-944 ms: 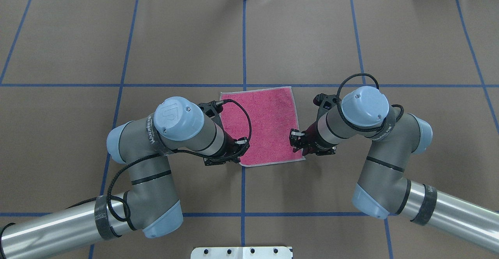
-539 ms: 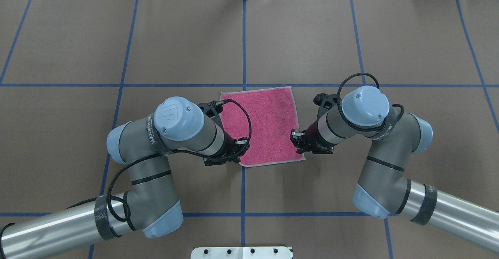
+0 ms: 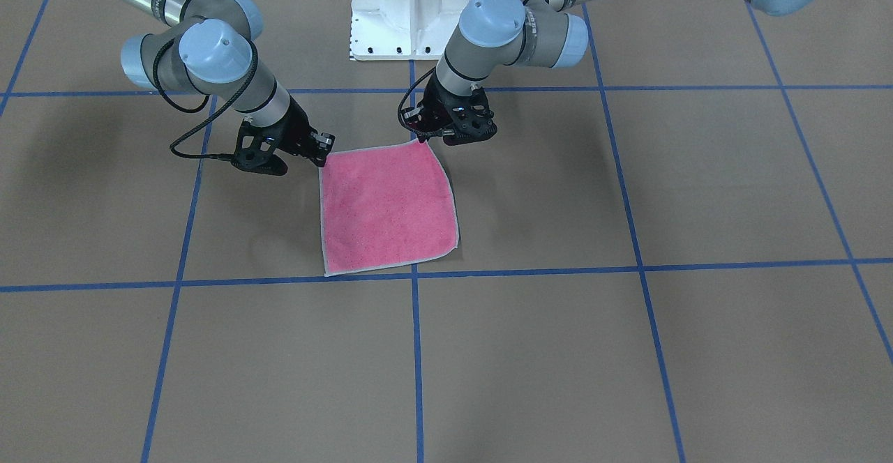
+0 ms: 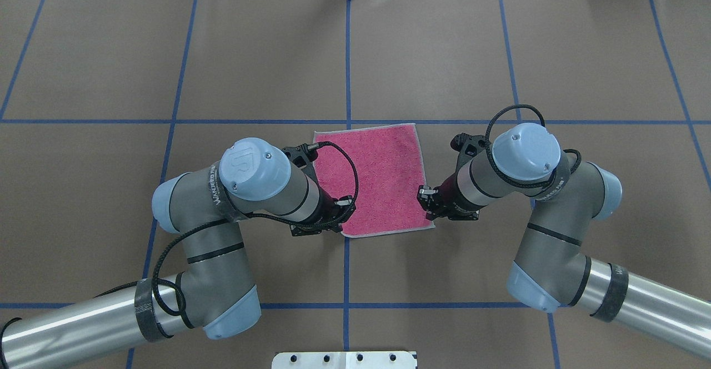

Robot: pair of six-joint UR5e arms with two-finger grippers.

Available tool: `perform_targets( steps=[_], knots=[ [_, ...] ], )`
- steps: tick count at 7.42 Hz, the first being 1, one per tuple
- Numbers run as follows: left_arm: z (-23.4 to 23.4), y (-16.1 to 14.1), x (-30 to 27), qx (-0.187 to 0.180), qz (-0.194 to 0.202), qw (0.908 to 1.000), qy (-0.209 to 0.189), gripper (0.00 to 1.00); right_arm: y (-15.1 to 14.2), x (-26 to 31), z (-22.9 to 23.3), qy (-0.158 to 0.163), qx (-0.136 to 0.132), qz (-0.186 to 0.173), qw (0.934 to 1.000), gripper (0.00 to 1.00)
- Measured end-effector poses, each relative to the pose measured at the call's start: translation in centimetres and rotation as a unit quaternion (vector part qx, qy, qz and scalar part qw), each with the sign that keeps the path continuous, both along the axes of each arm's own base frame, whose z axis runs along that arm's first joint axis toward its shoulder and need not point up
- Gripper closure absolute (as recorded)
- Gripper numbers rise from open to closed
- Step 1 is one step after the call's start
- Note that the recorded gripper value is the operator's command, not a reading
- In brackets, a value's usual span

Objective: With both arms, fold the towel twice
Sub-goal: 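Pinch the towel edges with both grippers and hold in place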

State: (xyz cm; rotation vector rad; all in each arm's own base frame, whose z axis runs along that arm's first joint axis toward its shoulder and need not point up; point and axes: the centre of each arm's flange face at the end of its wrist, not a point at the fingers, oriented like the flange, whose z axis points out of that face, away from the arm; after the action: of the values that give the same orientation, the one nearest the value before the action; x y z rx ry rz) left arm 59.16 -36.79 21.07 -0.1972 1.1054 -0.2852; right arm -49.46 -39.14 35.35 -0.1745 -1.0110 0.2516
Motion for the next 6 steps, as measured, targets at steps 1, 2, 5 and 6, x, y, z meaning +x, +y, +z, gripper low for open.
perform_targets(
  steps=[1, 2, 5, 6],
  knots=[
    [0.0, 0.0, 0.0, 0.0, 0.0, 1.0, 0.0, 1.0, 0.03, 0.08, -0.09, -0.001, 0.0, 0.0, 1.0, 0.41],
    [0.0, 0.0, 0.0, 0.0, 0.0, 1.0, 0.0, 1.0, 0.06, 0.13, -0.21, -0.002, 0.001, 0.0, 1.0, 0.41],
    [0.0, 0.0, 0.0, 0.0, 0.0, 1.0, 0.0, 1.0, 0.1, 0.12, -0.06, -0.001, 0.002, 0.002, 1.0, 0.42],
    [0.0, 0.0, 0.0, 0.0, 0.0, 1.0, 0.0, 1.0, 0.14, 0.06, -0.01, 0.0, 0.002, 0.002, 1.0, 0.43]
  ],
)
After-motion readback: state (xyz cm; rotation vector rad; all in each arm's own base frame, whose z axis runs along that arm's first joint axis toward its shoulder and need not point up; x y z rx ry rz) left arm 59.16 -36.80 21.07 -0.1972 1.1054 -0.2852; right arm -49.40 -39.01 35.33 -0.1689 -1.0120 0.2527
